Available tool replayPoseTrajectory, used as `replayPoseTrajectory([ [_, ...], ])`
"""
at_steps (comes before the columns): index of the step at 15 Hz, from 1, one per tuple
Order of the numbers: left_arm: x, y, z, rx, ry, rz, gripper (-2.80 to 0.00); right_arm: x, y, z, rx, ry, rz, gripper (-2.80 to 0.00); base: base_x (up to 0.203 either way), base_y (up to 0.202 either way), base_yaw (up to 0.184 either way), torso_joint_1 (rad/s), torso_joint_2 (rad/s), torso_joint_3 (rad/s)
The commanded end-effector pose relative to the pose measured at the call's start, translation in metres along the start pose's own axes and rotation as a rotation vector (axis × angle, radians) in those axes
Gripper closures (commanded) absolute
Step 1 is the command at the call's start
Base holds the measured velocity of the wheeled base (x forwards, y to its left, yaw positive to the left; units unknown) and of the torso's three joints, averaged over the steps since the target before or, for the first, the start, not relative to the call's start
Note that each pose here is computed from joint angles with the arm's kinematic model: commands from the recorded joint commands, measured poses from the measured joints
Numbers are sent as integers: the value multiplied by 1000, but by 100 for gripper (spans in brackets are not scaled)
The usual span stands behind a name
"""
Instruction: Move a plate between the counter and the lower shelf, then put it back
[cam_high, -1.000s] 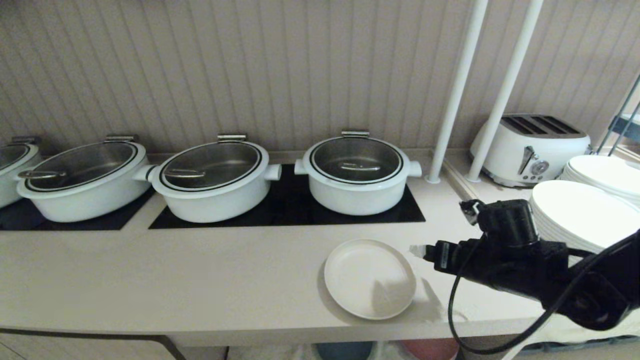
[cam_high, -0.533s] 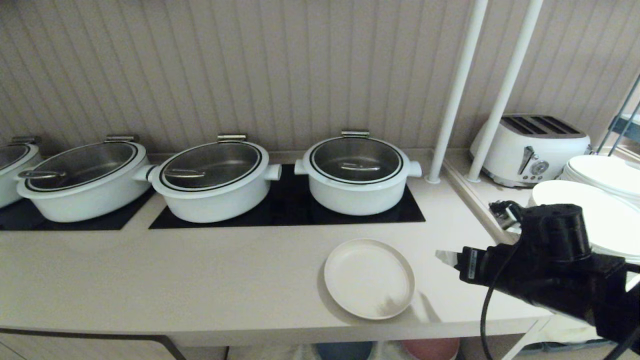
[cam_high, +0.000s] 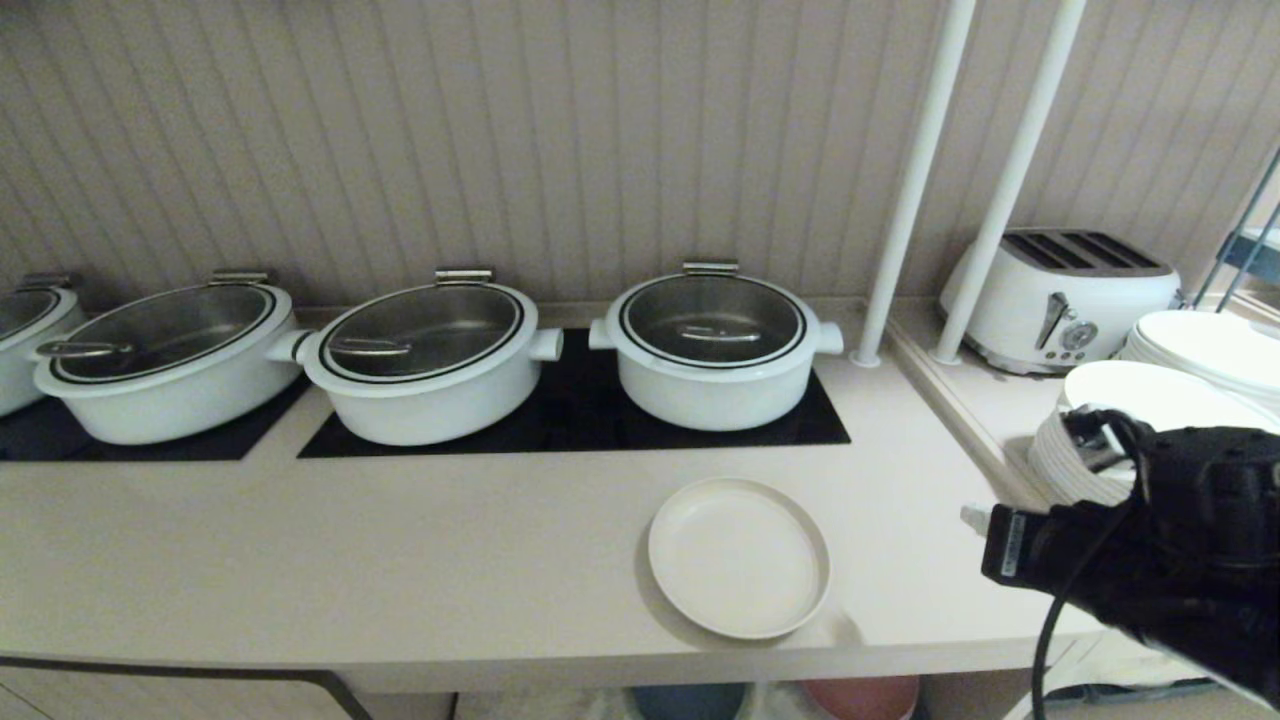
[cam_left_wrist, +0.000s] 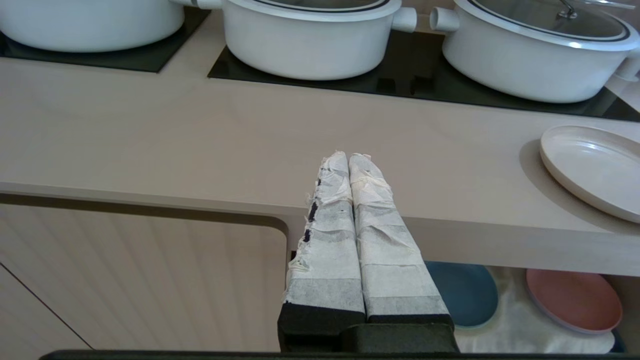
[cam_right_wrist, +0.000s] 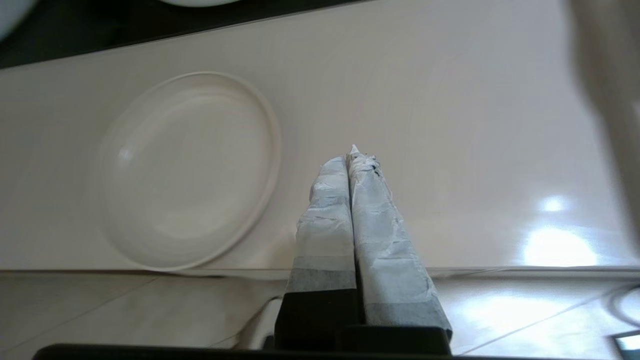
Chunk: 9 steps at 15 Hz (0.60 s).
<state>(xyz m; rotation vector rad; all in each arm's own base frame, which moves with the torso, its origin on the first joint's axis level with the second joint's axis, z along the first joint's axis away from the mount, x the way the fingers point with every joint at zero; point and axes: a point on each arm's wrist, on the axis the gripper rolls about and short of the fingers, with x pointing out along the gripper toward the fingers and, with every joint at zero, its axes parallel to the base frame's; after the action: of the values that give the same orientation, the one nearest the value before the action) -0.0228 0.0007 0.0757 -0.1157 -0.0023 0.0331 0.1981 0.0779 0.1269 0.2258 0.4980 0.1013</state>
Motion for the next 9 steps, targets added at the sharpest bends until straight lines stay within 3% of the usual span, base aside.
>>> replayPoseTrajectory([
  [1,0,0,0,-1,-1,0,0,-17,-4,1,-23,-61,-28,0,0,0,0,0,0,0],
  [5,0,0,0,-1,0,1,0,-43,-10,7,-61,-161,-80,0,0,0,0,0,0,0],
  [9,0,0,0,-1,0,1,0,-67,-28,4,-114,-248,-201,0,0,0,0,0,0,0],
])
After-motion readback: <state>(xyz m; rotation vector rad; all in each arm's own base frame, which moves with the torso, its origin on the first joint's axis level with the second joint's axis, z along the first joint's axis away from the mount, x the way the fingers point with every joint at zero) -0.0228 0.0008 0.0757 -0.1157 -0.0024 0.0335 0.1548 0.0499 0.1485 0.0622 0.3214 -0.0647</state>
